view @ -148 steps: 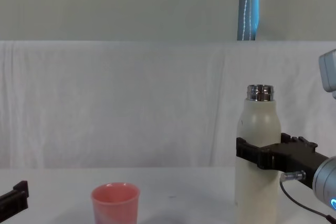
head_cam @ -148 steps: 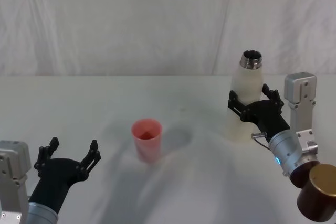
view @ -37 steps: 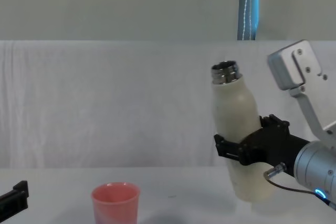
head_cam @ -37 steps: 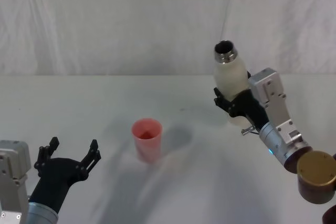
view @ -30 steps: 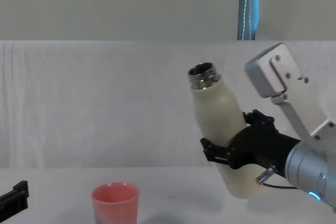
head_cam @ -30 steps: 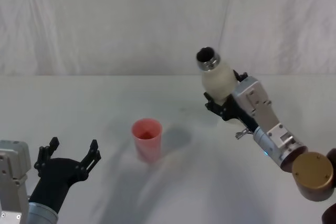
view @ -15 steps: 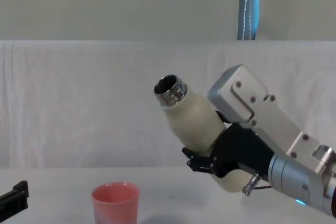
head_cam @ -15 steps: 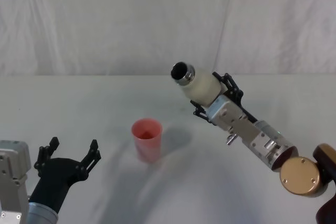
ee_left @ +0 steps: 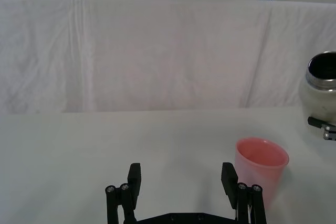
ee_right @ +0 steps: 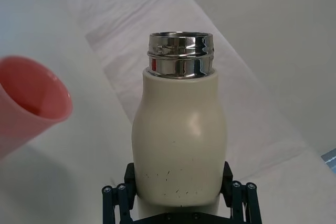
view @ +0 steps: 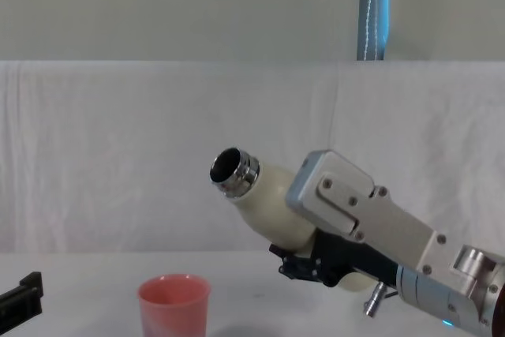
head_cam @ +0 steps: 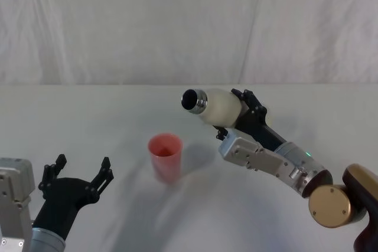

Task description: Grasp the thermos with one hand and pour water into the cup lid.

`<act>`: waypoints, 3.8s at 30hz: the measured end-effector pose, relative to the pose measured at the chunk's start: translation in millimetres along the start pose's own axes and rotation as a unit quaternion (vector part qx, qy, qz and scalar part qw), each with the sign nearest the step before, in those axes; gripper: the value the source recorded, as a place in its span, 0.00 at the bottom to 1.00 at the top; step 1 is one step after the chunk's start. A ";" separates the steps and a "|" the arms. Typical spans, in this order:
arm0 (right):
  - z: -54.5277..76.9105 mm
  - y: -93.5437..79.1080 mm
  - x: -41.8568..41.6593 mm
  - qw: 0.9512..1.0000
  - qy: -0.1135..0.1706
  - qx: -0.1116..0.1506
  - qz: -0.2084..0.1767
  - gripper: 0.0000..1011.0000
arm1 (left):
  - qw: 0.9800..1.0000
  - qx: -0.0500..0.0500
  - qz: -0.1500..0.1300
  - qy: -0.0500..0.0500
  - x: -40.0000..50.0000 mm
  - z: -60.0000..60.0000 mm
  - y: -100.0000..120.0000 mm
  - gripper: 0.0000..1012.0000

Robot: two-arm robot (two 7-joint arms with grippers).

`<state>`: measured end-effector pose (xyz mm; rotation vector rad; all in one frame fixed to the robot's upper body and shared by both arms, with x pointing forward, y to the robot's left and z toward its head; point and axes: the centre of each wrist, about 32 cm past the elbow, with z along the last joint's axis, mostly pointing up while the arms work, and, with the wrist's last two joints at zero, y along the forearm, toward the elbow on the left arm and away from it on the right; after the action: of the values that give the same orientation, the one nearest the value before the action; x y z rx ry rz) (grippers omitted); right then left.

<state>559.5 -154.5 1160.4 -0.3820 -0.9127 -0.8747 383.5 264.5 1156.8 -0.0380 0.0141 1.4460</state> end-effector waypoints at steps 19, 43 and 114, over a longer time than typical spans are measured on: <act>-8.7 5.2 -0.6 0.996 -0.083 -0.032 0.006 0.94 | 1.000 0.000 0.000 0.000 0.0 0.0 0.0 0.99; -5.7 18.8 -8.6 0.993 -0.110 -0.028 0.020 0.94 | 1.000 0.000 0.000 0.000 0.0 0.0 0.0 0.99; 1.8 27.7 -5.6 0.970 -0.240 -0.031 0.017 0.94 | 1.000 0.000 0.000 0.000 0.0 0.0 0.0 0.99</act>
<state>578.8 -133.8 1158.6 -0.6801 -1.3211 -0.7925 383.5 264.5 1156.8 -0.0380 0.0141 1.4460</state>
